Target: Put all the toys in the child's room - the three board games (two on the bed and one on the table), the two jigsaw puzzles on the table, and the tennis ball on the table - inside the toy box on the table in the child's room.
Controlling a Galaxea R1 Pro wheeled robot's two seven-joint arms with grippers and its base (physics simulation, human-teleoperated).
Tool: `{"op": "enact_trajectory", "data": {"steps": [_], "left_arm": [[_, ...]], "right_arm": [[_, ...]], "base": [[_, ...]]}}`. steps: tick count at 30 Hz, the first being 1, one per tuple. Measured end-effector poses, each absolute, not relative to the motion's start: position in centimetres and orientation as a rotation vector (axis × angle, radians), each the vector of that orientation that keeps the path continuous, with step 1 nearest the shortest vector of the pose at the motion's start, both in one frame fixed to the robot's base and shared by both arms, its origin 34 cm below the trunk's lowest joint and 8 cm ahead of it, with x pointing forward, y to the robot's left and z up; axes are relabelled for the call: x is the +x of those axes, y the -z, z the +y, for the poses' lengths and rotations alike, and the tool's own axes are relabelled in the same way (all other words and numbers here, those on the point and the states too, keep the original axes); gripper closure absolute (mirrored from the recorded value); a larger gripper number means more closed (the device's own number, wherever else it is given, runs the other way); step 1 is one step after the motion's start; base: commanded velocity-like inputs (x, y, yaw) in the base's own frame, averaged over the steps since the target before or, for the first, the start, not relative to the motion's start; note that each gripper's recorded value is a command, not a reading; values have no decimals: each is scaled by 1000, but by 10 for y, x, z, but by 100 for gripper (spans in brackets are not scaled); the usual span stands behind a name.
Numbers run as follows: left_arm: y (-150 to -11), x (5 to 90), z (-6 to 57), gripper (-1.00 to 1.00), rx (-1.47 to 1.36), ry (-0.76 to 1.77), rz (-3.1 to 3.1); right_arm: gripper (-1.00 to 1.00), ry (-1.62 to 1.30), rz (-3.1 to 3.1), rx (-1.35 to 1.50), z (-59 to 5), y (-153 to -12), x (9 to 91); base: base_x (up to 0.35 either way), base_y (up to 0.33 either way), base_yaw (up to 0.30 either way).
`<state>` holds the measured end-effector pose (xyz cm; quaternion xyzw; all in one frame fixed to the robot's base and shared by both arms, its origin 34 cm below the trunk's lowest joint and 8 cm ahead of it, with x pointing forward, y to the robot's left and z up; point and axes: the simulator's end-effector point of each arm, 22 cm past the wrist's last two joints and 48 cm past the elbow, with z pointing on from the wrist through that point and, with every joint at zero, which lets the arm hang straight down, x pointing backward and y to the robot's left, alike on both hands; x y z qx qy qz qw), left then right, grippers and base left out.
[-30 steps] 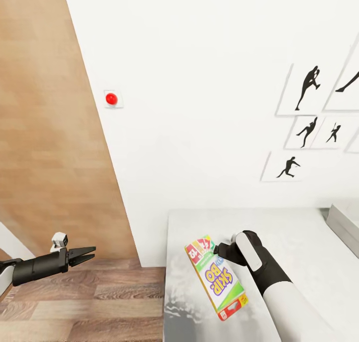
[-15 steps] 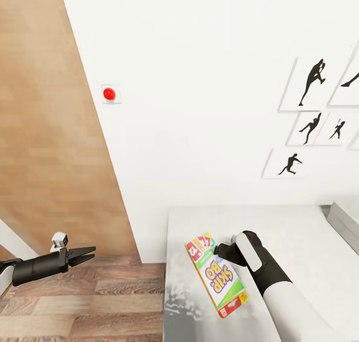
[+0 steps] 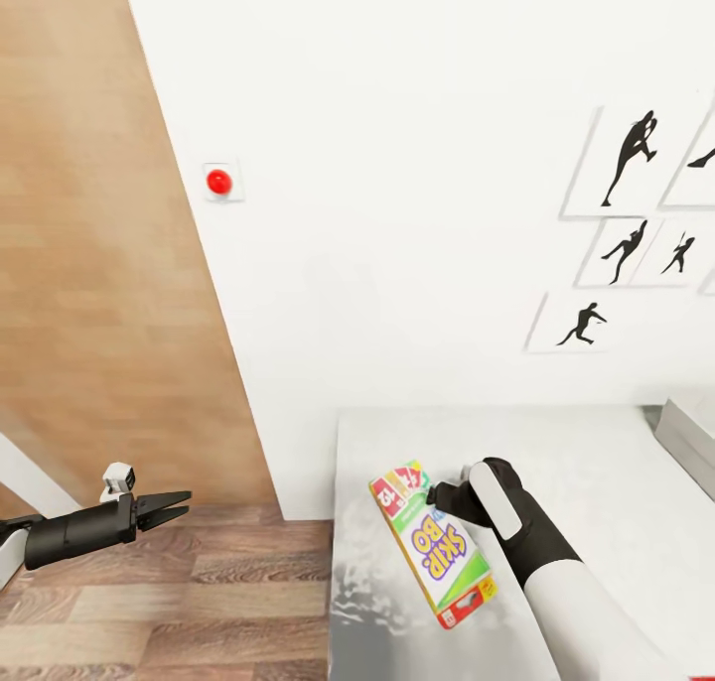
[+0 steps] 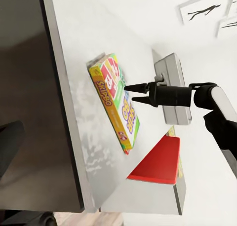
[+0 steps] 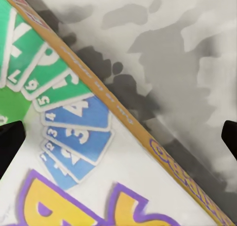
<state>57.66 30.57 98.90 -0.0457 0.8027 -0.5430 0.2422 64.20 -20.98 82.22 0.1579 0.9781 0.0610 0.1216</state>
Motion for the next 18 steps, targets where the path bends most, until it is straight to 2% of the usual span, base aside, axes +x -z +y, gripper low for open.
{"op": "enact_trajectory", "data": {"steps": [9,18], "left_arm": [[-989,577,306,-100,-125,1485,2194],[-989,577,305,-100,-125,1486,2194]], "right_arm": [[-100,-184,2855,463,-209,-822,642],[-100,-193,2855,468,-207,-822,642]], "base": [[0,144,0],[0,29,0]]}}
